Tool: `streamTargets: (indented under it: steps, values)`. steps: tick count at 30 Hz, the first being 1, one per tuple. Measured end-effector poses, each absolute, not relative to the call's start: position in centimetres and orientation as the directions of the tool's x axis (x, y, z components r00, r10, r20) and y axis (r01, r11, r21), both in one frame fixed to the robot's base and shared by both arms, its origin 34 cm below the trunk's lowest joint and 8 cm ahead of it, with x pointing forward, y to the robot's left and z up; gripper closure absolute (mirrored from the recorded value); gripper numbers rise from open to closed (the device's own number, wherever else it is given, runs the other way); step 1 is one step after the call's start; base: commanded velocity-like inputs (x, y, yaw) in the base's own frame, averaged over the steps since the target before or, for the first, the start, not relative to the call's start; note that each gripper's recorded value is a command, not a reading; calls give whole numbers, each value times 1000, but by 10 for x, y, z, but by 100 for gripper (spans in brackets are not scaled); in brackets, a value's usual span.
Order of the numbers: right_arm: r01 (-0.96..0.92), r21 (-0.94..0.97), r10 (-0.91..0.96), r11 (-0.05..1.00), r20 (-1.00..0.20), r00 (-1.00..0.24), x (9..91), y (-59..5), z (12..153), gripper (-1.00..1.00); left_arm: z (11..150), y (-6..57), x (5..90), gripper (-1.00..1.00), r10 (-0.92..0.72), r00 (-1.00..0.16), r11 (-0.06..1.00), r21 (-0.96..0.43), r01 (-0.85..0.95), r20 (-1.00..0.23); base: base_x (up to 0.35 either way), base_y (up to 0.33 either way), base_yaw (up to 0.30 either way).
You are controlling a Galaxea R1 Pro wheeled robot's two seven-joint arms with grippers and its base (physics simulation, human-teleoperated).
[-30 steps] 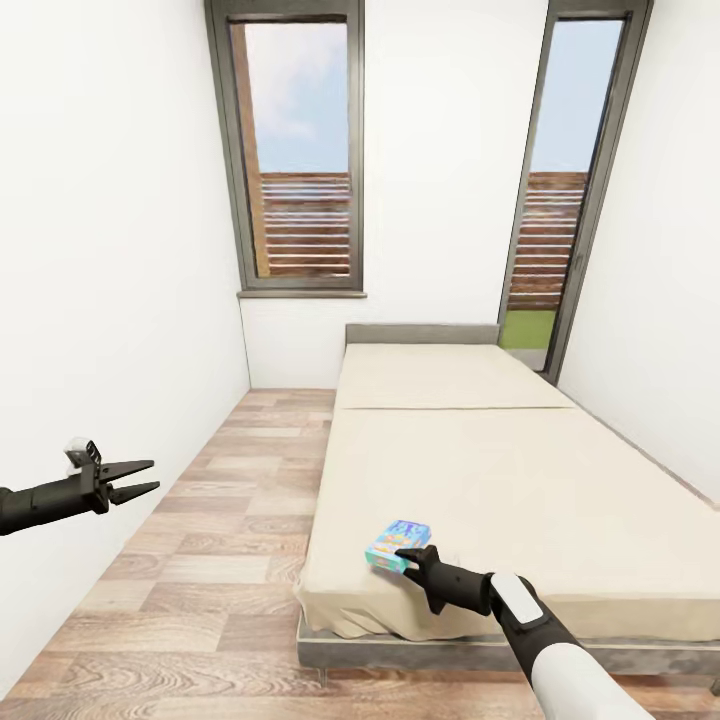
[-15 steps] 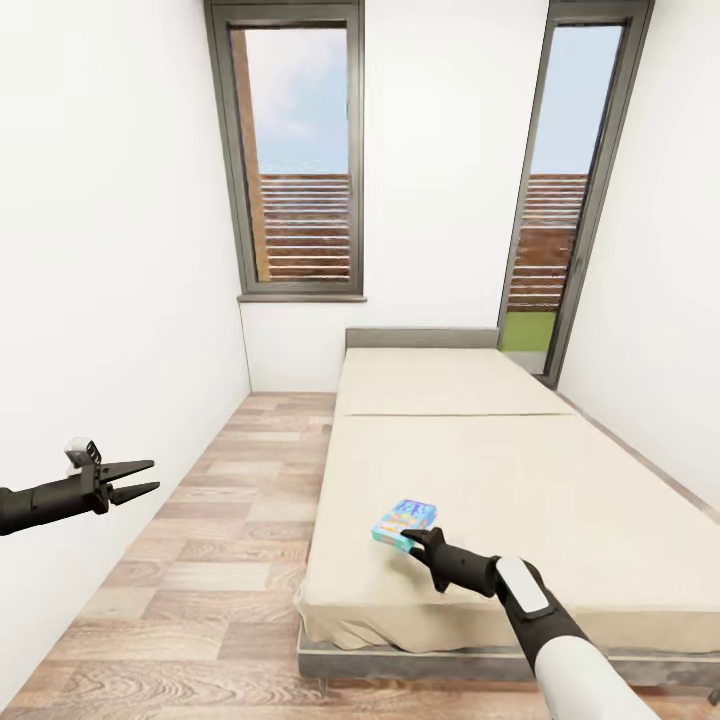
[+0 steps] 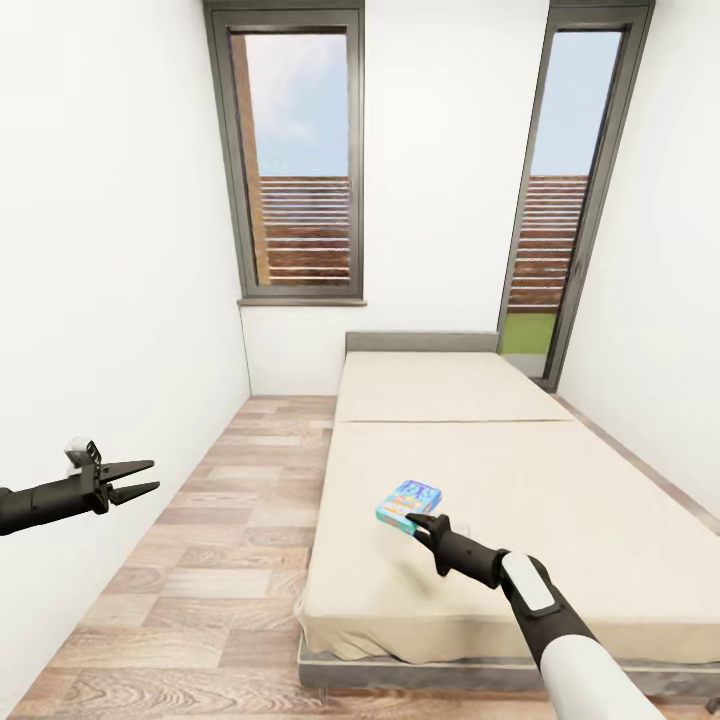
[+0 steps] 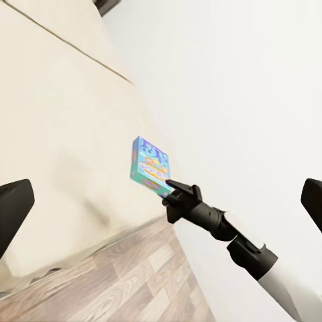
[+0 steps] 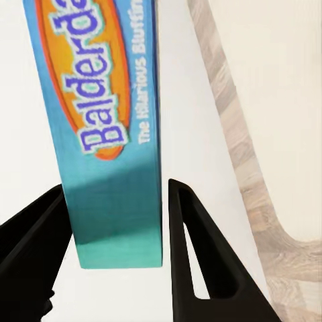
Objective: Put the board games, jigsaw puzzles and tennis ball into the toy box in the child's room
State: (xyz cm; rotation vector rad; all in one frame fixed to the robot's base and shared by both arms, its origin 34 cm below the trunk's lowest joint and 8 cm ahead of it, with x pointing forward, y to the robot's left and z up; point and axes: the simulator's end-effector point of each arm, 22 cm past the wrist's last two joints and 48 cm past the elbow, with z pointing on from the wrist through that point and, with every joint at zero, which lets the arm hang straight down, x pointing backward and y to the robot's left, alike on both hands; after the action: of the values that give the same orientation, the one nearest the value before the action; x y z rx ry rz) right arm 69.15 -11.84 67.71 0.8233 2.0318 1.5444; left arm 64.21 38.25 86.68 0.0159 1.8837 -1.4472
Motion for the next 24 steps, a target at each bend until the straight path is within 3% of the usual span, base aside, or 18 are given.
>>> streamTargets:
  steps: [24]
  values:
    - [94,977,703,191,-70,-708,713,-120,761,100,915,383,650,-100,-413,-721,361,-827,431,-556,0,0,0]
